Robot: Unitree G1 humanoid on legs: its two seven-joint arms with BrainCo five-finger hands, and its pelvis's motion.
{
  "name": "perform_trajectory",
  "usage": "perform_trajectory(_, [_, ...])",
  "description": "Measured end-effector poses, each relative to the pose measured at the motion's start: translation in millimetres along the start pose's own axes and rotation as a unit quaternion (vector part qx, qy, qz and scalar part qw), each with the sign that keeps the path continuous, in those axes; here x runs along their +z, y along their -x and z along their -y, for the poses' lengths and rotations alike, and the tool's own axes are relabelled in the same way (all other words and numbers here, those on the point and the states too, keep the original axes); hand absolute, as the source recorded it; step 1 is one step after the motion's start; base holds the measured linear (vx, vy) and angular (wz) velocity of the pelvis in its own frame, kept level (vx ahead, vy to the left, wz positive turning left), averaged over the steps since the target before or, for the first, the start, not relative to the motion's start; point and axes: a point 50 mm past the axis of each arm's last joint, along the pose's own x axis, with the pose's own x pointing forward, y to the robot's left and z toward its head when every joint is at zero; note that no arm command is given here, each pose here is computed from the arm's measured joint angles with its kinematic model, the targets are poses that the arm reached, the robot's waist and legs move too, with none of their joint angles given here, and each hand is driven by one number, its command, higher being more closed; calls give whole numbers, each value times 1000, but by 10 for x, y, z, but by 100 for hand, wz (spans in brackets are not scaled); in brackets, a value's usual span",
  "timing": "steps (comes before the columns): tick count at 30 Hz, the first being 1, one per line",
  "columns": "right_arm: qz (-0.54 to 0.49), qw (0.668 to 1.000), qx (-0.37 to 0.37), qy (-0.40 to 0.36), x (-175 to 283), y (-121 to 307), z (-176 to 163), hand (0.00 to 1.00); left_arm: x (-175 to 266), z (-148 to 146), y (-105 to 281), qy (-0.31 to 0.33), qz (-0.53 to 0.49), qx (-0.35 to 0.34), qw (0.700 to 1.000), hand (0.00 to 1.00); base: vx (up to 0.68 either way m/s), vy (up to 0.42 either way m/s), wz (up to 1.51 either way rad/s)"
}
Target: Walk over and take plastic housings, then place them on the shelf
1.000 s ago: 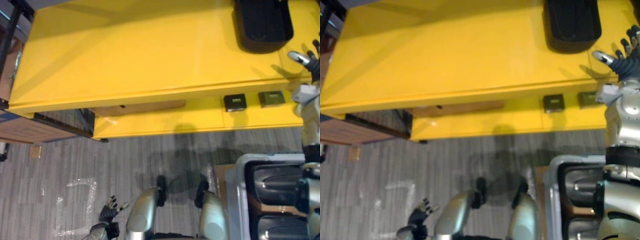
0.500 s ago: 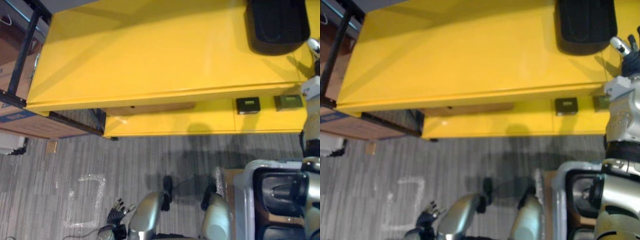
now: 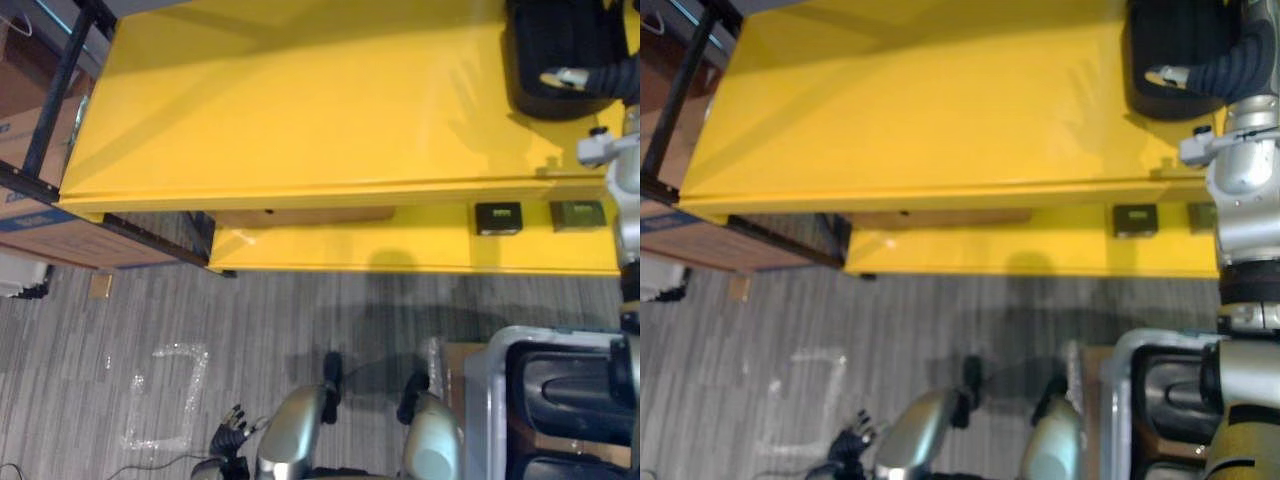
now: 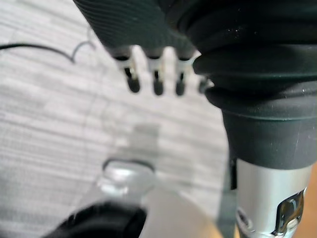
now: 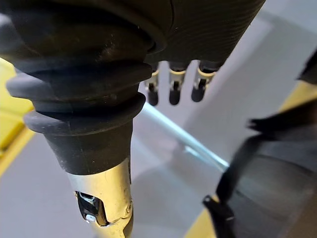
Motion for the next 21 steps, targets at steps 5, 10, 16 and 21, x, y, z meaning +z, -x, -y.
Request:
perform_trajectory(5, [-62,998,10,9,-205,43,-33,0,12,-58,2,-6,0,6,1000,0,3,14,-1])
perform_trajectory(10, [-74,993,73,57,-236,39,-147,0,10,-62,2,-6,-1,7,1000,0,4,-2,-2])
perform_trajectory(16, [-73,979,161,99,-211,7,-141,0,54,-120,2,2,8,17,1000,0,0,0,0])
perform_trajectory(21, [-90,971,191,111,-247,17,-119,100,150,-214,2,2,25,29,999,0,-1,5,1])
